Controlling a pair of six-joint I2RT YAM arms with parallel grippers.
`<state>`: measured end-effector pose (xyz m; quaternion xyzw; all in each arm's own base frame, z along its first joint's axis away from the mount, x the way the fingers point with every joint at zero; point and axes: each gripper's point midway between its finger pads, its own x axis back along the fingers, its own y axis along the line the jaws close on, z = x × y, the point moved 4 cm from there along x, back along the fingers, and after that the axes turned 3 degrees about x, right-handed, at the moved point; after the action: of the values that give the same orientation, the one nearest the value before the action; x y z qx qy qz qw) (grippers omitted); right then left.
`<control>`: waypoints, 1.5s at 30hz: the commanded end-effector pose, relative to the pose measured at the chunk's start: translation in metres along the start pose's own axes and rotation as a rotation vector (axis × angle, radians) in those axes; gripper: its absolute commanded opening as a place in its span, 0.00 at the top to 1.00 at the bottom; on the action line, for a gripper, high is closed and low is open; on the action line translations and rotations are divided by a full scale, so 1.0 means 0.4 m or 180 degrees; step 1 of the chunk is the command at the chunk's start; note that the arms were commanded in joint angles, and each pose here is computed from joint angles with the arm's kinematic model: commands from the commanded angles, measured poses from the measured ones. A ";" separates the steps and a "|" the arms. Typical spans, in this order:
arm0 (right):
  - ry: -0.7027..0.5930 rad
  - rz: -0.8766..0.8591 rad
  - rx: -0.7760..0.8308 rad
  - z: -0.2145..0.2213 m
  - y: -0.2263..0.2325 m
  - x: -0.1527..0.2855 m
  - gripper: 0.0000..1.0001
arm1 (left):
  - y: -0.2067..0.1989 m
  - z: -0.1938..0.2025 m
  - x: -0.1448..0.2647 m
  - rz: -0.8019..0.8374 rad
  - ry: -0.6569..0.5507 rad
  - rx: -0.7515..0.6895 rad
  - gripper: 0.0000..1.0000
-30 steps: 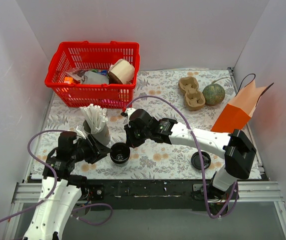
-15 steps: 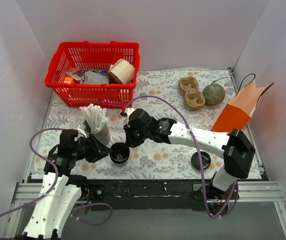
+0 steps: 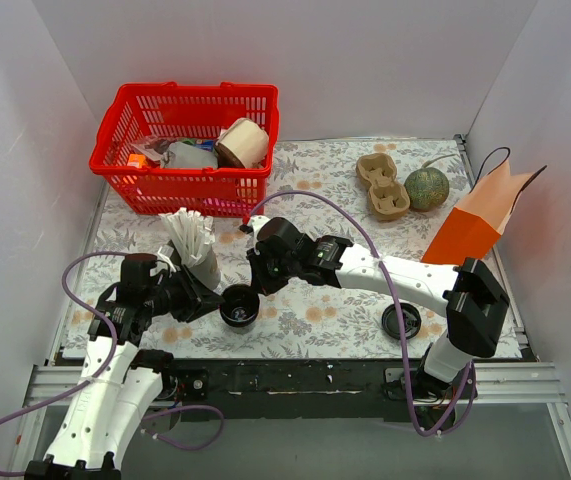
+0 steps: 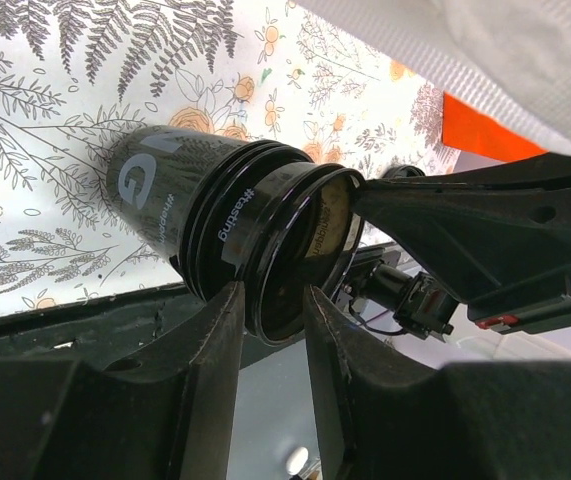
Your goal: Pack the takeout coffee
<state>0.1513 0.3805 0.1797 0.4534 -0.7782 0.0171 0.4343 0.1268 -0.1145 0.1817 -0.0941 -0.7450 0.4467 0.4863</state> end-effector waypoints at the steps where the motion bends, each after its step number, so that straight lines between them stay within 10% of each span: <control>1: -0.0159 -0.0109 0.0069 -0.042 0.029 0.012 0.99 | -0.021 0.007 0.004 0.0176 0.0075 -0.0030 0.71; 36: -0.0246 -0.0596 -0.0012 -0.041 0.079 0.019 0.99 | 0.015 0.012 -0.025 0.0058 0.0153 0.0011 0.73; 45: -0.0252 -0.0583 -0.0018 -0.034 0.075 0.016 0.99 | 0.017 0.003 -0.022 -0.0040 0.0147 -0.0121 0.92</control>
<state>0.1421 0.3906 0.1823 0.4915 -0.7541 -0.0147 0.4353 0.1259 -0.1143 0.1617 -0.0854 -0.7353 0.4374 0.5107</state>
